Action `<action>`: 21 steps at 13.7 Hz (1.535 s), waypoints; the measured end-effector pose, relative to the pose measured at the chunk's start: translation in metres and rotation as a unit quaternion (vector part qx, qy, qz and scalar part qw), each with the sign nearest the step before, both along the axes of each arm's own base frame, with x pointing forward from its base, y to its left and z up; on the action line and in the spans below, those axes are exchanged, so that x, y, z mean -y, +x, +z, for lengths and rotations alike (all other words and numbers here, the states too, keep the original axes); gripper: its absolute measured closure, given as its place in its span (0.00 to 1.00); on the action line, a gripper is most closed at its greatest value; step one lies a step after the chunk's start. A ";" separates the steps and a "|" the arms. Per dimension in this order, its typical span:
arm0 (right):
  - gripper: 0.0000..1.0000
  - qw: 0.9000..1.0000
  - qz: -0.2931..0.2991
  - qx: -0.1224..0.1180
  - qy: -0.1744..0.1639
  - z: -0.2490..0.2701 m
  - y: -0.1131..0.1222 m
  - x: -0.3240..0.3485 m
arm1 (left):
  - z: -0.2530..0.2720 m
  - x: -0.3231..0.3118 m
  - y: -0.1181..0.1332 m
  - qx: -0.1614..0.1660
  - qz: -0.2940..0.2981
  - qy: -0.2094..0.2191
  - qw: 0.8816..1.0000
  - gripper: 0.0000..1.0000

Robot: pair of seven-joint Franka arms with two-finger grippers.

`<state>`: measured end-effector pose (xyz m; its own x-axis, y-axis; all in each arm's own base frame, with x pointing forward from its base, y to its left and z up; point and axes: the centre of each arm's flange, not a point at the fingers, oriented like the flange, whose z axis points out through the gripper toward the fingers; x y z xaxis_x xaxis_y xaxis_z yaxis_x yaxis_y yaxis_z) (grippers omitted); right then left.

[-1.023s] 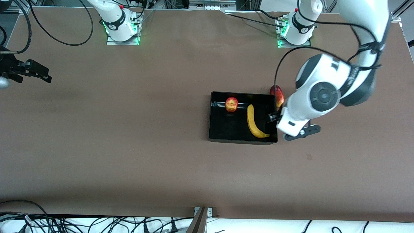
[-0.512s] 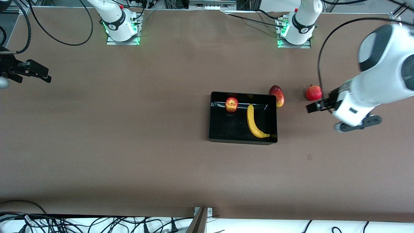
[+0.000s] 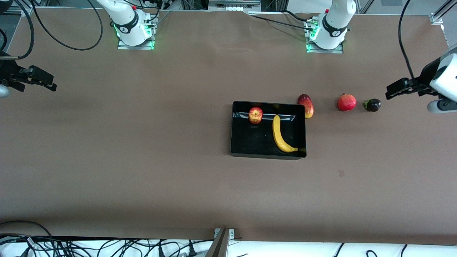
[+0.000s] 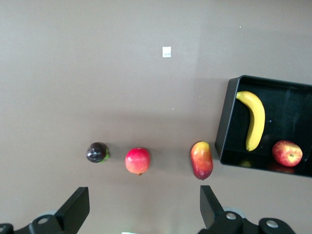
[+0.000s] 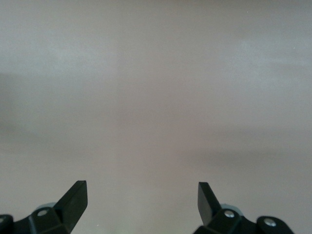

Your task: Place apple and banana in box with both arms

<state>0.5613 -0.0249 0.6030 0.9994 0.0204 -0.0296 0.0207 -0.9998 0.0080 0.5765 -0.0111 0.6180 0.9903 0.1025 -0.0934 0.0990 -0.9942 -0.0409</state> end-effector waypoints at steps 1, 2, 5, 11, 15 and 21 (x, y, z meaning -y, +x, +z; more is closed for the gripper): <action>0.00 1.000 0.000 0.000 0.000 0.000 0.000 0.000 | 0.007 -0.002 -0.004 0.004 -0.007 0.001 1.000 0.00; 0.00 1.000 0.000 0.000 0.000 0.000 0.000 0.000 | 0.011 -0.003 -0.006 0.008 -0.011 0.002 1.000 0.00; 0.00 1.000 0.000 0.000 0.000 0.000 0.000 0.000 | 0.015 -0.012 -0.008 0.011 -0.014 0.001 1.000 0.00; 0.00 1.000 -0.001 0.000 0.000 0.000 0.000 0.001 | 0.017 -0.025 -0.009 0.013 -0.031 -0.005 0.999 0.00; 0.00 1.000 -0.001 0.000 0.000 0.000 0.000 0.001 | 0.027 -0.005 -0.011 0.029 -0.051 -0.005 0.998 0.00; 0.00 1.000 -0.001 0.000 0.000 0.000 0.000 0.001 | 0.029 0.009 -0.013 0.032 -0.061 -0.002 0.998 0.00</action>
<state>0.5613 -0.0256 0.6030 0.9994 0.0191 -0.0297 0.0193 -0.9998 0.0080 0.5639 -0.0198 0.6470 0.9994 -0.0189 -0.0305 -0.0200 -0.9992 -0.0341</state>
